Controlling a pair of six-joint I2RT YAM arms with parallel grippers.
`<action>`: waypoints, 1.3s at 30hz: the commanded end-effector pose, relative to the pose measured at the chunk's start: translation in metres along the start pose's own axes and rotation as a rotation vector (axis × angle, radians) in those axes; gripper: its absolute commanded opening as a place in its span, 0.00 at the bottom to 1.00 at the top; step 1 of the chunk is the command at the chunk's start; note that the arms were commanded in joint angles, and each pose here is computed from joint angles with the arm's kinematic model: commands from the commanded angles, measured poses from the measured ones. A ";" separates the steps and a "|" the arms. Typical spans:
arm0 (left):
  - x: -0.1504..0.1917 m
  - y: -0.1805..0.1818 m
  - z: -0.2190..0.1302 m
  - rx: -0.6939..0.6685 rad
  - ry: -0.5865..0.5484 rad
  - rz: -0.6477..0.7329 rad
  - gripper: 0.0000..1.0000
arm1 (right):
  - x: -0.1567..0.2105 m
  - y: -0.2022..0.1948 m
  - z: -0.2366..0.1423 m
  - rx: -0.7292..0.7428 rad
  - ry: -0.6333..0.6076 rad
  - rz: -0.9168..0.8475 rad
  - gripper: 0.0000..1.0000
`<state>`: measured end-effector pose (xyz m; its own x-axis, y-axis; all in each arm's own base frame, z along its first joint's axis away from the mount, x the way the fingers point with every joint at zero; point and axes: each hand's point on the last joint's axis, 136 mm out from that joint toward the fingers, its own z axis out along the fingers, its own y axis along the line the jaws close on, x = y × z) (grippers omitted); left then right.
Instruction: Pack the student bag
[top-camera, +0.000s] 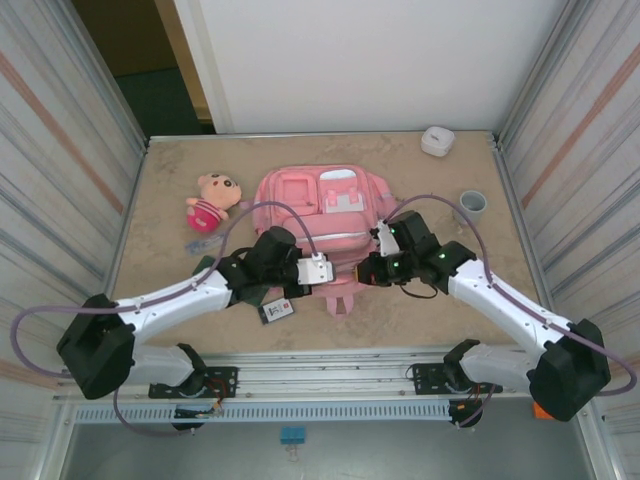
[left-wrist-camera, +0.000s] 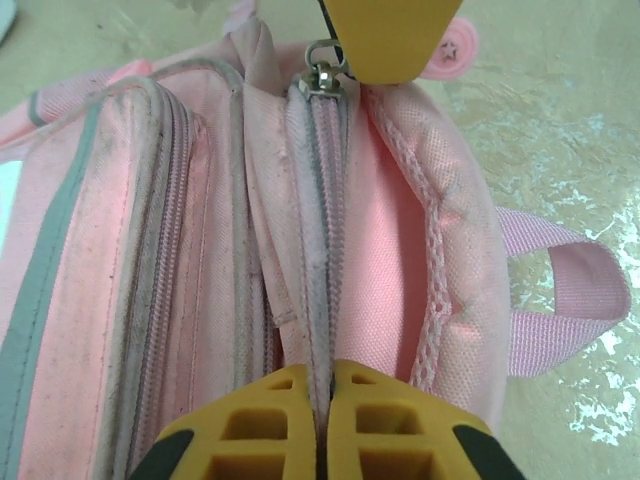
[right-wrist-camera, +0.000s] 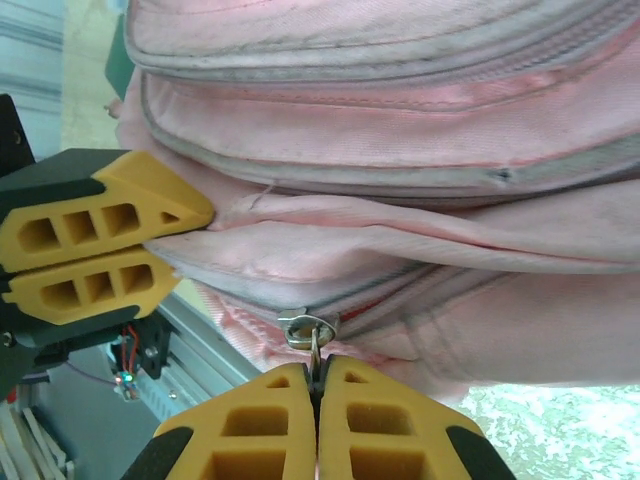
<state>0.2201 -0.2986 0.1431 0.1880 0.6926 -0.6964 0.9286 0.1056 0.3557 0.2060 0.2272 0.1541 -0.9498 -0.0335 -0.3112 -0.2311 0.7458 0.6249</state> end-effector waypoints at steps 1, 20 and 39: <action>0.009 0.002 -0.021 -0.008 -0.009 -0.022 0.01 | 0.002 -0.019 -0.015 0.069 0.007 -0.004 0.00; -0.038 0.008 -0.049 -0.021 -0.155 -0.083 0.68 | -0.004 0.023 -0.015 -0.091 -0.014 -0.127 0.00; -0.028 0.004 -0.004 -0.049 -0.006 -0.034 0.04 | -0.011 -0.006 -0.019 0.022 -0.077 -0.061 0.00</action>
<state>0.2104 -0.3283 0.1568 0.1483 0.6701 -0.7273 0.9436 0.1243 0.3069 0.1980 0.2293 0.1659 -0.9258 -0.0984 -0.3650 -0.3224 0.7097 0.6265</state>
